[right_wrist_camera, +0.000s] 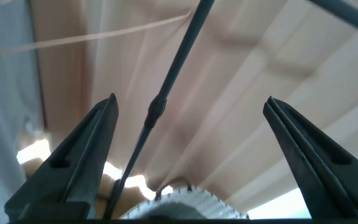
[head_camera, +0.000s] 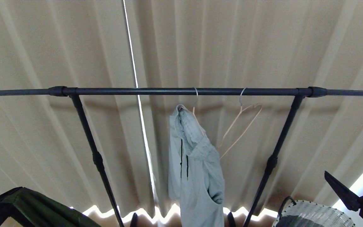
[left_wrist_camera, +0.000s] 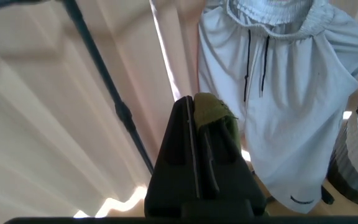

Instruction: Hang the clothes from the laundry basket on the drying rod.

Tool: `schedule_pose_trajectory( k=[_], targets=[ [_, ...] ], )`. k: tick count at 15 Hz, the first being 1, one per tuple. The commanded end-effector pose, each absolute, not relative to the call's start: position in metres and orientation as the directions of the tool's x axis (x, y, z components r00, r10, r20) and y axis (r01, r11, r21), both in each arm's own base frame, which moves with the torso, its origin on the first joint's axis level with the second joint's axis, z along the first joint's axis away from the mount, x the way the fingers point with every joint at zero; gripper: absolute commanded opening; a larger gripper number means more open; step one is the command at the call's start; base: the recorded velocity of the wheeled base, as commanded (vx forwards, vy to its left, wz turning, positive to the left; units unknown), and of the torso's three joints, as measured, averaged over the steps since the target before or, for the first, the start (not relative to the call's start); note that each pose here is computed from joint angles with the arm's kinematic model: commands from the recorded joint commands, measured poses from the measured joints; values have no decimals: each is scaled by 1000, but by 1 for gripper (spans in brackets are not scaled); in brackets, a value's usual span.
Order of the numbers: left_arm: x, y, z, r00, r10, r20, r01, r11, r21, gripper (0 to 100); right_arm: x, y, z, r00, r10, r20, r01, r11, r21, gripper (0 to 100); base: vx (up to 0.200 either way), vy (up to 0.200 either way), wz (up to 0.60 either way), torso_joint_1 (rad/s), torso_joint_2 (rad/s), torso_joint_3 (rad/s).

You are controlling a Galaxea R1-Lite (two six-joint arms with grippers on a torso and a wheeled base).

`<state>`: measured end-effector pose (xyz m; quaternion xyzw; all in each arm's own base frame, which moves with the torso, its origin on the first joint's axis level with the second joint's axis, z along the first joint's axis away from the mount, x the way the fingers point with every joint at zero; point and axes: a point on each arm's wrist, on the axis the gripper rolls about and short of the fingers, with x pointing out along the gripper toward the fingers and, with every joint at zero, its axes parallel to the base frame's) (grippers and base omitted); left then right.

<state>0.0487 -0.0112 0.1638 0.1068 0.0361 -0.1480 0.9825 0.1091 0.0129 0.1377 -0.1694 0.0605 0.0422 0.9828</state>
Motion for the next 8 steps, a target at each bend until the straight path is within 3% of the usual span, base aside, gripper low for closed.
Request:
schedule_pose_trajectory(
  k=[1,3,8],
  targets=[
    [49,-11,163,953,-283,-108,300,933,198,0,109,13,138,989,63,-133,-104,939,-328,100,0,200,0,27,2,-12],
    [49,-11,162,953,-283,-108,300,933,200,0,110,13,138,989,63,-133,-104,939,-328,100,0,200,0,2,-2,0],
    [48,-11,162,953,-283,-106,300,932,202,0,113,14,136,986,64,-154,-112,938,-327,100,0,0,0,0,0,0]
  ],
)
